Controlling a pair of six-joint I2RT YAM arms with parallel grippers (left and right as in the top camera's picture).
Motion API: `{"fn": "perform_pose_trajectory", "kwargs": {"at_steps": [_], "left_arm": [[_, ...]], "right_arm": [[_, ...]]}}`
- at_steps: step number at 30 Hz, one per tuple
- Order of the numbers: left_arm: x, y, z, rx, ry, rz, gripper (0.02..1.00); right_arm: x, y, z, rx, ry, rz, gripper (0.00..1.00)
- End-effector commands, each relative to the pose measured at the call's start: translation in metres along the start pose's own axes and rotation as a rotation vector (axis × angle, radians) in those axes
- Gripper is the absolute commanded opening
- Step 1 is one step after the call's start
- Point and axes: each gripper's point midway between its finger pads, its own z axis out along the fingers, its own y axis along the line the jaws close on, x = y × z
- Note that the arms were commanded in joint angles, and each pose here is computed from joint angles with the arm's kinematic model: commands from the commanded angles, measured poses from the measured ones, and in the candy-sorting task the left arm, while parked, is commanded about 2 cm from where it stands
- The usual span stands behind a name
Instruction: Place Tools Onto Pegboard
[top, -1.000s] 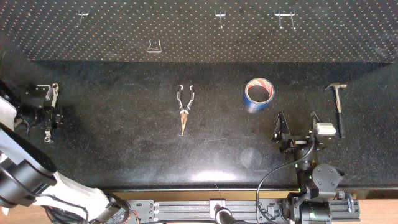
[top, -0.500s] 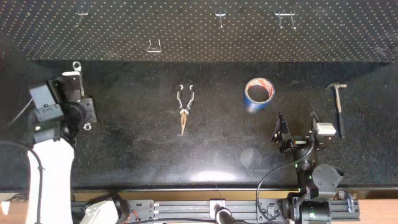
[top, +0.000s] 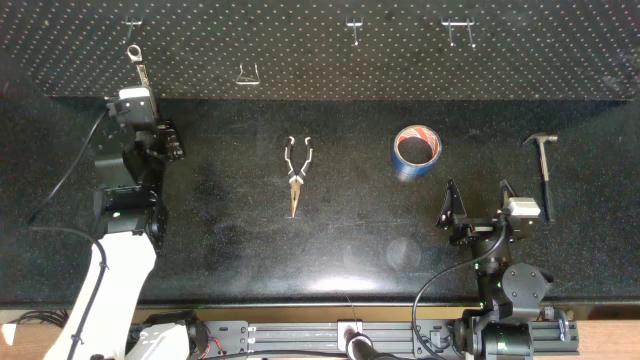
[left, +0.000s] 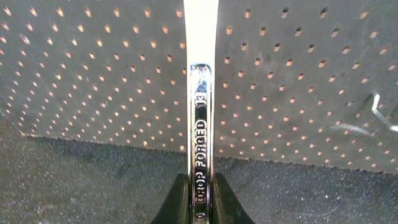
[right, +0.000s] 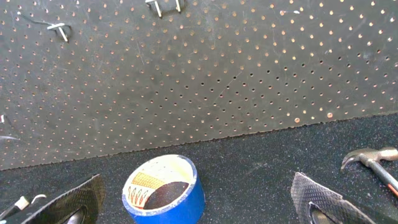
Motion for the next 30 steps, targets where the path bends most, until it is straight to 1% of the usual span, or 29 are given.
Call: {"fn": "perform_pose_trajectory", "kwargs": {"at_steps": [1, 3, 9, 11, 17, 18, 22, 28, 29, 30], "left_arm": [[-0.024, 0.002, 0.008, -0.013, -0.051, 0.014, 0.029], [-0.034, -0.004, 0.007, 0.023, -0.09, 0.023, 0.029], [-0.037, -0.002, 0.005, 0.008, -0.099, 0.022, 0.027], [-0.041, 0.003, -0.001, -0.02, -0.11, 0.02, 0.029], [-0.041, 0.008, -0.004, -0.048, -0.107, 0.018, 0.029], [-0.041, 0.013, -0.004, -0.073, -0.107, 0.017, 0.027], [-0.038, 0.018, 0.005, -0.088, -0.101, 0.013, 0.027], [-0.031, 0.016, 0.04, -0.078, -0.037, 0.017, 0.034], [-0.033, 0.016, 0.041, -0.079, -0.039, 0.017, 0.496], [-0.033, 0.016, 0.041, -0.079, -0.041, 0.017, 0.866]], "right_arm": [[0.001, -0.001, 0.0, 0.005, -0.001, 0.008, 0.987], [0.001, -0.001, 0.0, 0.004, -0.001, 0.008, 0.987], [0.001, -0.001, 0.0, 0.004, -0.001, 0.008, 0.987], [0.001, -0.001, 0.0, 0.004, -0.001, 0.008, 0.987], [0.001, -0.001, 0.0, 0.005, -0.001, 0.008, 0.987], [0.001, -0.001, 0.0, 0.005, -0.001, 0.008, 0.987], [0.001, -0.001, 0.0, 0.005, -0.001, 0.008, 0.987], [0.001, -0.001, 0.0, 0.005, -0.001, 0.008, 0.987], [0.001, -0.001, 0.0, 0.005, -0.001, 0.008, 0.987], [0.001, -0.001, 0.0, 0.004, -0.001, 0.008, 0.987]]}}
